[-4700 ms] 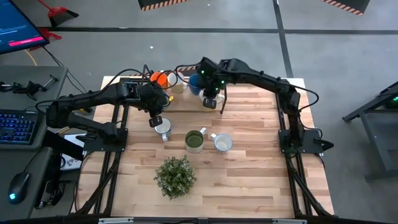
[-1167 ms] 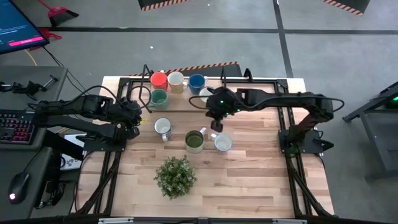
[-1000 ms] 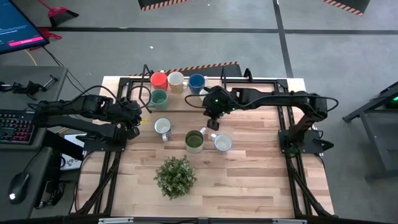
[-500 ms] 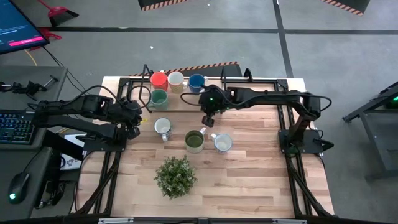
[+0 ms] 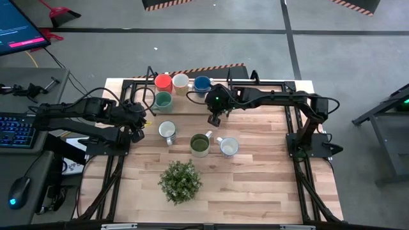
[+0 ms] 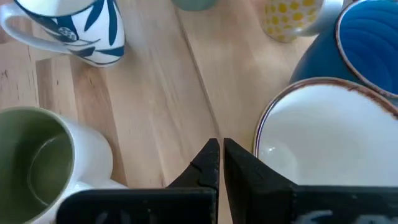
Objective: Place coffee mugs
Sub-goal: Adjust the colored mugs on the shelf
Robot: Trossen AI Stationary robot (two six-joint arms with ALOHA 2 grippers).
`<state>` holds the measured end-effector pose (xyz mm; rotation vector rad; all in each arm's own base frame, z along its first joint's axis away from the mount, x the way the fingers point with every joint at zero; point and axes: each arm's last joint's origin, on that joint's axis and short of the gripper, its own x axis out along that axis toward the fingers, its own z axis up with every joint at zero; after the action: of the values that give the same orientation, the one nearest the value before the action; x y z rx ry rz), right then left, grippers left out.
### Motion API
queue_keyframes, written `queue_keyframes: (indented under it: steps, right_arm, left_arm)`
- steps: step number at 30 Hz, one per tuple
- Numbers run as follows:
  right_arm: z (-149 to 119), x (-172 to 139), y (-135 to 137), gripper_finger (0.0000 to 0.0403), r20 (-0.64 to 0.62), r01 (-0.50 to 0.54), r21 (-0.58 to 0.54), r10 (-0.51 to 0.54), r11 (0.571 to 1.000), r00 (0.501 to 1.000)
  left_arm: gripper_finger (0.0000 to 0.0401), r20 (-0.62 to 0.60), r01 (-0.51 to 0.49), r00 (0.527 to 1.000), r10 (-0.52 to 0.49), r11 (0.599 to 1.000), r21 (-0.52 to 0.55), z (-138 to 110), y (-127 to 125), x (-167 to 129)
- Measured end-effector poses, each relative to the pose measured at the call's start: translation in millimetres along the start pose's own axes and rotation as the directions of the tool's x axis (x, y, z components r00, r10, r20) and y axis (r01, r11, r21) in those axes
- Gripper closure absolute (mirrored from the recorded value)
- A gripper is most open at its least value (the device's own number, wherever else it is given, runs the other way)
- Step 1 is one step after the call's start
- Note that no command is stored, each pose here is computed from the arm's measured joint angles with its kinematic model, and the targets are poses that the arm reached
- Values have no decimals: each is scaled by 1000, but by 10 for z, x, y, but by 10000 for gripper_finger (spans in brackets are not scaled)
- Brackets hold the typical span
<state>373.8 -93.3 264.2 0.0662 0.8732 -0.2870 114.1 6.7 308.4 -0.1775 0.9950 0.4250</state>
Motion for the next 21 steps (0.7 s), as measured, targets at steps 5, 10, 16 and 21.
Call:
queue_keyframes:
  steps: [5,10,16,21]
  right_arm:
    - [-10,4,-61,403,-10,7,12,-7,1000,1000]
    - [-29,7,-124,403,-29,24,23,-23,999,999]
    - [-45,10,-205,403,-44,39,41,-37,998,998]
    - [-77,9,-259,403,-75,69,47,-65,997,995]
  left_arm:
    - [348,0,0,1000,0,1000,0,0,0,0]
    - [348,0,0,1000,0,1000,0,0,0,0]
    - [348,0,0,1000,0,1000,0,0,0,0]
    - [348,0,-1,1000,1,1000,0,-1,1,0]
